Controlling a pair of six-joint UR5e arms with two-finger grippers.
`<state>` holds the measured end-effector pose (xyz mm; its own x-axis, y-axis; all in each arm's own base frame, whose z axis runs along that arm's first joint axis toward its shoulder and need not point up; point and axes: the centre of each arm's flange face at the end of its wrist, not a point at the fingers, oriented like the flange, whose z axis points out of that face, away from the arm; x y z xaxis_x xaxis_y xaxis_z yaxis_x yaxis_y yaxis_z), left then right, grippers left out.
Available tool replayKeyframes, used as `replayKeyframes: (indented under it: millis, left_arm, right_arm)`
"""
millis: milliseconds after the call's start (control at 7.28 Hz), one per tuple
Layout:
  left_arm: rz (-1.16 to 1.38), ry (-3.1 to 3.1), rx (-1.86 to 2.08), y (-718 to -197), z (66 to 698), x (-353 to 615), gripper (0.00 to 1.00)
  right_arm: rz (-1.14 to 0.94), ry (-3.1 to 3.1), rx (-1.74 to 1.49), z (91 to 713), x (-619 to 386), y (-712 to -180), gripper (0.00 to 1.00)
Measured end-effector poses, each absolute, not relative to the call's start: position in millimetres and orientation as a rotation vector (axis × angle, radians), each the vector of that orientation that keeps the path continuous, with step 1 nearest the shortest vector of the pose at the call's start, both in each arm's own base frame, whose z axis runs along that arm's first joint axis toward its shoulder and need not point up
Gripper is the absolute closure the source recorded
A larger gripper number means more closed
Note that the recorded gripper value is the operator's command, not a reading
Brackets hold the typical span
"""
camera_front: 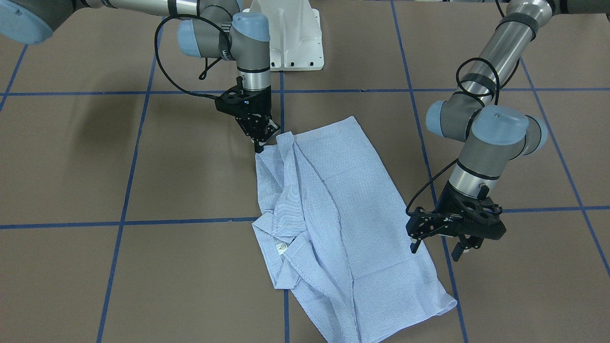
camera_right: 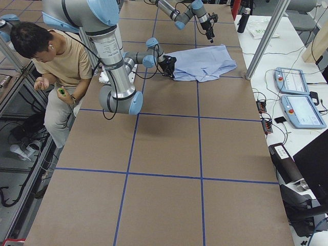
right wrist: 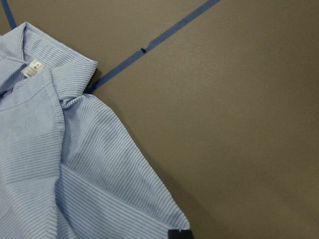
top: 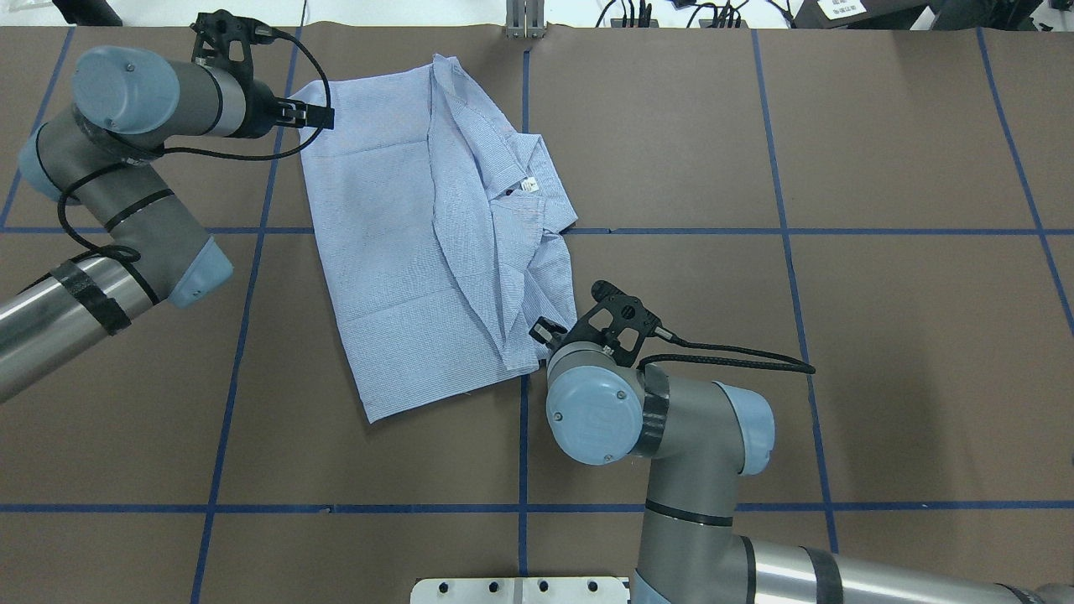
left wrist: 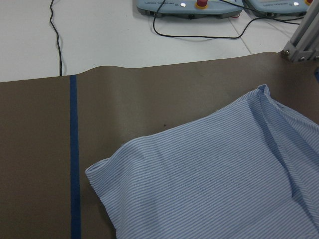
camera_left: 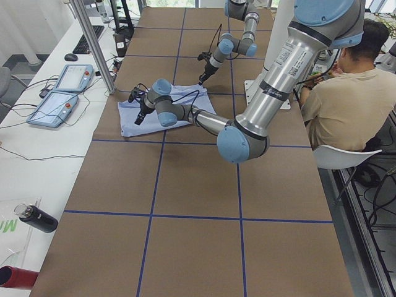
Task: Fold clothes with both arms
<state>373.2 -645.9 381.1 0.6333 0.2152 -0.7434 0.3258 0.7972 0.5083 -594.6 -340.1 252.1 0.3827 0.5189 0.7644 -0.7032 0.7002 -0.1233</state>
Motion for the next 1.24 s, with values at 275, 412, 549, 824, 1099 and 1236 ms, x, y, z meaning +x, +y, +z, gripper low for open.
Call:
replayKeyframes:
  millis: [275, 412, 549, 824, 1099, 1236]
  left_arm:
    - [-0.068, 0.904, 0.671, -645.3, 378.9, 372.9, 0.00]
    - [-0.067, 0.904, 0.670, -644.9, 379.0, 373.6, 0.00]
    - [-0.065, 0.905, 0.669, -644.2, 379.0, 375.0, 0.00]
    - [-0.060, 0.909, 0.669, -641.8, 377.3, 378.0, 0.00]
    - [-0.059, 0.911, 0.669, -640.9, 376.3, 379.0, 0.00]
    - [-0.063, 0.914, 0.667, -640.6, 375.8, 379.2, 0.00]
  right_arm:
    - [0.777, -0.913, 0.238, 263.6, -552.2, -311.6, 1.00]
    - [0.766, -0.927, 0.252, 267.2, -540.4, -283.3, 1.00]
    - [0.763, -0.932, 0.258, 269.4, -533.7, -254.3, 1.00]
    - [0.758, -0.932, 0.268, 270.3, -538.6, -207.1, 0.01]
    - [0.714, -0.895, 0.295, 275.7, -545.0, -184.6, 0.00]
    - [0.664, -0.872, 0.318, 271.0, -540.4, -189.8, 0.00]
